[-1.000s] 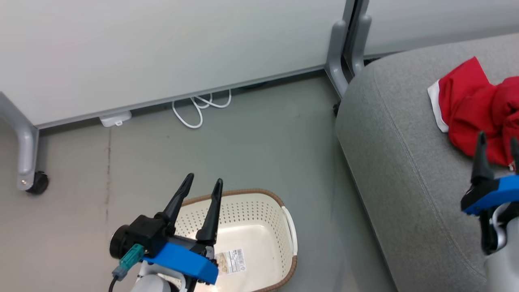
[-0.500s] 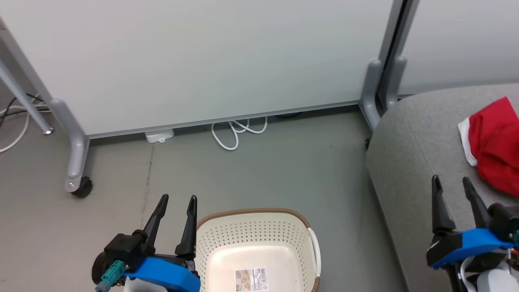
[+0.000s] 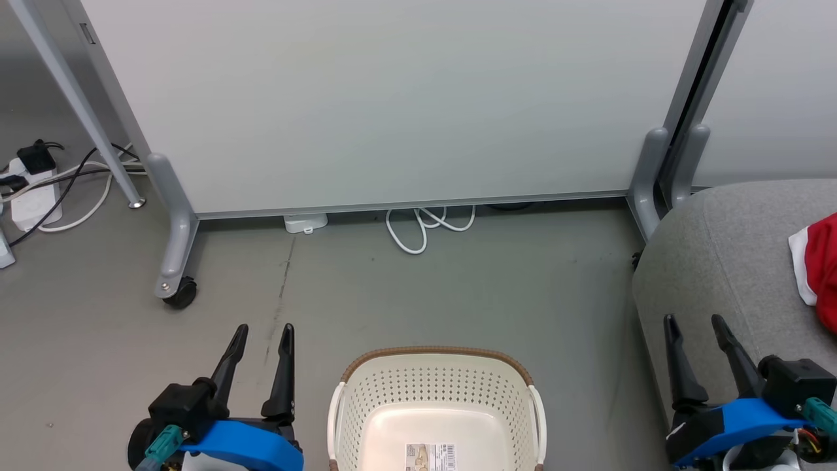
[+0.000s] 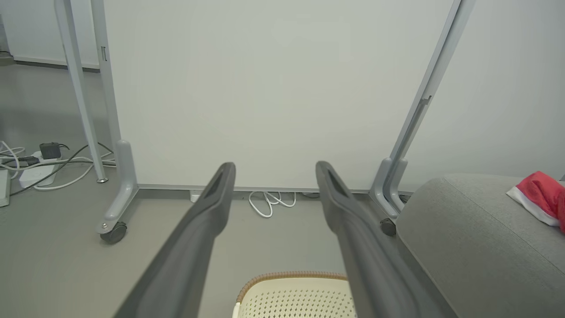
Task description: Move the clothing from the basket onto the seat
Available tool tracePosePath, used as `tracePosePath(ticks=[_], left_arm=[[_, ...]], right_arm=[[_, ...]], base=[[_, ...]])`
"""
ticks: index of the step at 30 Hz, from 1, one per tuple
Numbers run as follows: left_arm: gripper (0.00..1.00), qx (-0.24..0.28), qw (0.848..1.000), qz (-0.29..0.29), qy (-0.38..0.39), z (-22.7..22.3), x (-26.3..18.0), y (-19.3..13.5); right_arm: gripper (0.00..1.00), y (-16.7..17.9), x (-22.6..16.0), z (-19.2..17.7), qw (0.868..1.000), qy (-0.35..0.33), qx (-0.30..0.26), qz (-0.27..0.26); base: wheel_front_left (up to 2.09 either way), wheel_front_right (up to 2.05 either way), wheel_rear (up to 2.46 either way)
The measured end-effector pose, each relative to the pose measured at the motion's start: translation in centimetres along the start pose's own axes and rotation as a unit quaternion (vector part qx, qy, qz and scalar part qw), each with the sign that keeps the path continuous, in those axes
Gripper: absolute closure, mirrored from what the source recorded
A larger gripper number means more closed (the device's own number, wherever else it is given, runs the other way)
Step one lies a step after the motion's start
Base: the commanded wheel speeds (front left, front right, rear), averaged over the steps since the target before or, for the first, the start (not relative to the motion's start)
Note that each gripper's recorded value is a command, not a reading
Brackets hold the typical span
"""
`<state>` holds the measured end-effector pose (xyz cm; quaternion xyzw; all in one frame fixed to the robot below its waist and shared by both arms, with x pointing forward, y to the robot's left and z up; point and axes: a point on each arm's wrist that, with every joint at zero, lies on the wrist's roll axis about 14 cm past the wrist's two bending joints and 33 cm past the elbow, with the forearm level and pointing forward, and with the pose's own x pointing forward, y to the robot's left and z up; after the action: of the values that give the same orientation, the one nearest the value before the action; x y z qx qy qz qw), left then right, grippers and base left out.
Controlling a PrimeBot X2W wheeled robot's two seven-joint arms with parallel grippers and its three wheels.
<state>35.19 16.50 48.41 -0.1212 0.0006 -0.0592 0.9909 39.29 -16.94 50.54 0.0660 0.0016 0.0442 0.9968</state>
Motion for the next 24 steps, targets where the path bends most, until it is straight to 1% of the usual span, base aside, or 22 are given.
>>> tracePosePath(ticks=[5, 18, 19, 24], left_arm=[[0.0, 0.002, 1.0, 0.012, -0.002, 0.1, -0.4, 0.8], [0.0, 0.001, 1.0, 0.007, 0.005, -0.3, -0.2, 0.5], [1.0, 0.001, 1.0, 0.007, 0.006, -0.4, -0.2, 0.5], [1.0, -0.007, 0.999, 0.018, 0.04, -2.6, -1.4, 0.8]], right_arm=[[0.0, 0.6, -0.2, -0.4, 1.0, 0.005, 0.01, 0.008], [0.0, 0.8, -0.4, -1.0, 1.0, 0.011, 0.02, 0.01], [1.0, 0.8, -0.4, -1.0, 1.0, 0.011, 0.021, 0.01], [1.0, 0.6, -0.9, -2.7, 0.999, 0.037, 0.026, 0.004]], base=[[0.0, 0.0, 0.0], [0.0, 0.0, 0.0], [0.0, 0.0, 0.0], [0.0, 0.0, 0.0]])
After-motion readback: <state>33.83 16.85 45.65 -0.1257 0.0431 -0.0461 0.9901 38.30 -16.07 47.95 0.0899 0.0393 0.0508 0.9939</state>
